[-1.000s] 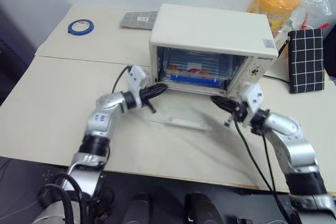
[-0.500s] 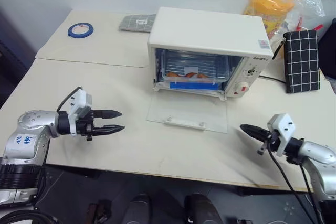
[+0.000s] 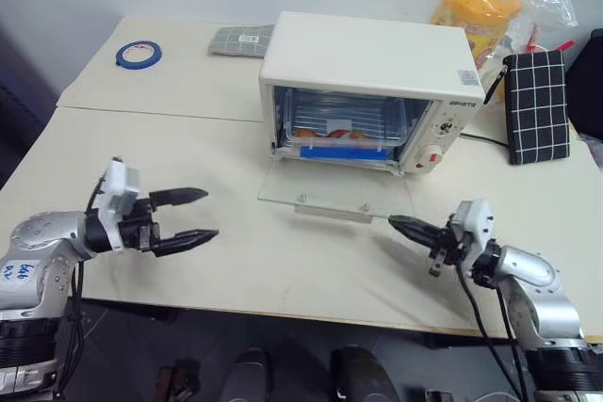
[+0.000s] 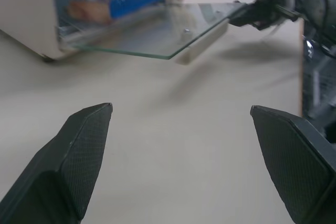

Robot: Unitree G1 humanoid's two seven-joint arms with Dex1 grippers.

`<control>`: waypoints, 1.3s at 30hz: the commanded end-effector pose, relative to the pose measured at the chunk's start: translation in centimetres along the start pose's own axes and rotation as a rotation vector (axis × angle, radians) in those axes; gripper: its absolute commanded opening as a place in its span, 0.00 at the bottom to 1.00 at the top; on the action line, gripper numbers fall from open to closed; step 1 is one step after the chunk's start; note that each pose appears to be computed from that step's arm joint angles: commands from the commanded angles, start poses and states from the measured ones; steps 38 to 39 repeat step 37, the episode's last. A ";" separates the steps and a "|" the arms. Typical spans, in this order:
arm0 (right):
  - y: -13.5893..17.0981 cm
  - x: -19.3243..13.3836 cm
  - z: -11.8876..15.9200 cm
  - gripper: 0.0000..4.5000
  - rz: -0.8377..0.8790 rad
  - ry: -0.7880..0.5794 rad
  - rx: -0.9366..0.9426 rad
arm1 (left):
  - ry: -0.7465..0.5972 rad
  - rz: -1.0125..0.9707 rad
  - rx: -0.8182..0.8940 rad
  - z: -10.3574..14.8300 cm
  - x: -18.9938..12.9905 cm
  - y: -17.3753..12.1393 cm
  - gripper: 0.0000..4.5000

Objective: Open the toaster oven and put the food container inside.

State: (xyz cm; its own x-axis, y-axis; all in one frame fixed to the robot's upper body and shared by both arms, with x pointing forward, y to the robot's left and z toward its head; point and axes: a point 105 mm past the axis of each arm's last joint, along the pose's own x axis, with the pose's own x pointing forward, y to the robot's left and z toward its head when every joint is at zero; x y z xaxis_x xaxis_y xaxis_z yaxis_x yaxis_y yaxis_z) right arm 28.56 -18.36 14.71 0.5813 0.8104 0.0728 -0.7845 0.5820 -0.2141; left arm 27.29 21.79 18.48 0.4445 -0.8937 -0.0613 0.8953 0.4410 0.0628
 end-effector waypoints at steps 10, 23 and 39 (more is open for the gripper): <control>-5.5 4.0 8.2 0.00 -0.075 -0.210 -0.048 | -0.058 0.045 -0.049 1.4 1.6 0.0 0.99; -0.6 -2.5 6.7 0.49 0.016 0.047 -0.200 | 0.067 0.115 0.136 -0.7 -1.6 1.2 1.00; 3.7 -5.5 1.5 1.00 0.077 0.151 -0.179 | 0.185 0.168 0.167 -4.2 -3.7 -0.1 1.00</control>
